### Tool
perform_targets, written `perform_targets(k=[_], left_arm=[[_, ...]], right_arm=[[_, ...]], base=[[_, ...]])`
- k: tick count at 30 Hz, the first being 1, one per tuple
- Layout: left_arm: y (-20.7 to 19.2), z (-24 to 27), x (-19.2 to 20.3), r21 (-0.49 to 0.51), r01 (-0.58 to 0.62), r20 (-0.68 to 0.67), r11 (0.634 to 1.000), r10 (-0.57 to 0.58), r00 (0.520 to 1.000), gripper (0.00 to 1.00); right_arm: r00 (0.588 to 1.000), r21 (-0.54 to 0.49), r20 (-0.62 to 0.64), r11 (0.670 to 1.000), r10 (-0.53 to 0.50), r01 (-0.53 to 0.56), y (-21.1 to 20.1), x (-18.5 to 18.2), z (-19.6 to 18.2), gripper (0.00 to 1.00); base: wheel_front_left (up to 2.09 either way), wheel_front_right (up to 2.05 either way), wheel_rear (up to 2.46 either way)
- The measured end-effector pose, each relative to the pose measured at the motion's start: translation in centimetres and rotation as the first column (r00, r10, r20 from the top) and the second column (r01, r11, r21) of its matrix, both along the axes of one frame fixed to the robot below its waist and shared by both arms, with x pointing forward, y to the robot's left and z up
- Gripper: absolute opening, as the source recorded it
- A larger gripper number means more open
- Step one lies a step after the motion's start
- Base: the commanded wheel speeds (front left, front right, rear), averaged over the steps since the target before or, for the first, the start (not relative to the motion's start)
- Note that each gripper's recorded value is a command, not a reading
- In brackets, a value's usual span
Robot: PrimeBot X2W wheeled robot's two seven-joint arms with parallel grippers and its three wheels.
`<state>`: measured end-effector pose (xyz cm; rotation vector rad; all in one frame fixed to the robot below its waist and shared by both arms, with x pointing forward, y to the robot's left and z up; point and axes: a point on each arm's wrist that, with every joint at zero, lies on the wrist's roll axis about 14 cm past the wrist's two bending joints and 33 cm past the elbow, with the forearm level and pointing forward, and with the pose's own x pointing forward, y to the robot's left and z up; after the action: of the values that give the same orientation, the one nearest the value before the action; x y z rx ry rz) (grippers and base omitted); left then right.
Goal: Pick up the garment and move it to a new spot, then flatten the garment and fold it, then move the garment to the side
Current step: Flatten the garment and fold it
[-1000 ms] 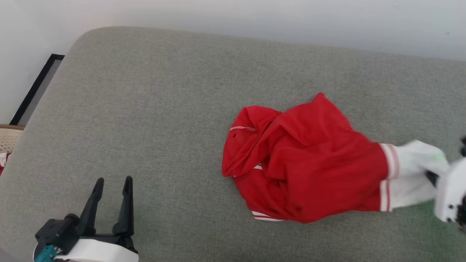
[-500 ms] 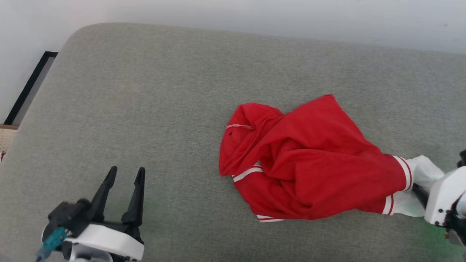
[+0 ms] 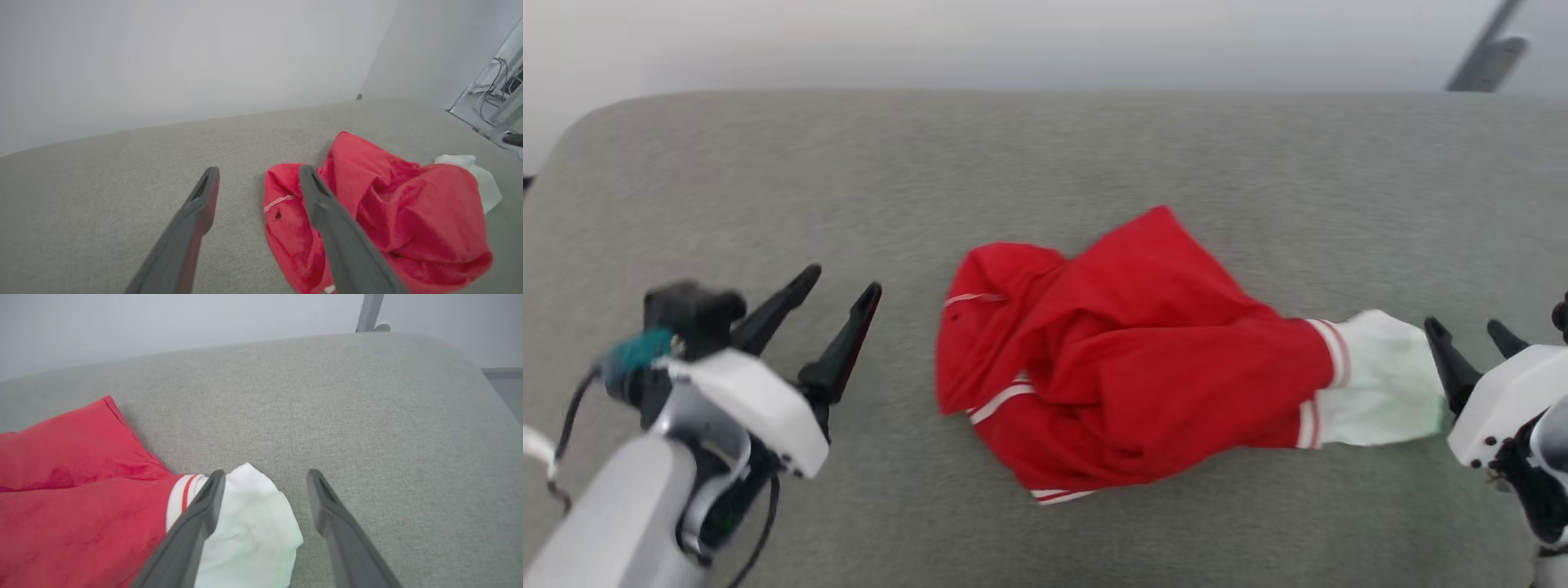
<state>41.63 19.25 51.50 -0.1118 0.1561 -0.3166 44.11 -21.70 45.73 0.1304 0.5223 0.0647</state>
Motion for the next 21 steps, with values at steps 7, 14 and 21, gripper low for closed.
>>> perform_targets(k=[7,14,21], left_arm=[[-5.7,-0.3,2.7,0.118,0.249,-0.173,0.961,-0.227,0.958,1.0],[-9.0,-4.2,3.4,0.156,0.388,-0.411,0.908,-0.297,0.862,1.0],[-9.1,-9.8,3.2,0.208,0.46,-0.639,0.863,-0.236,0.732,1.0]], right_arm=[[0.945,0.011,0.307,0.994,-0.11,0.112,-1.8,-2.2,5.3,1.0],[0.855,-0.002,0.496,0.985,-0.151,0.175,-2.5,-5.0,8.2,1.0],[0.825,0.026,0.523,0.972,-0.213,0.234,-3.7,-7.1,8.0,1.0]], base=[[0.0,0.0,0.0],[0.0,0.0,0.0],[0.0,0.0,0.0]])
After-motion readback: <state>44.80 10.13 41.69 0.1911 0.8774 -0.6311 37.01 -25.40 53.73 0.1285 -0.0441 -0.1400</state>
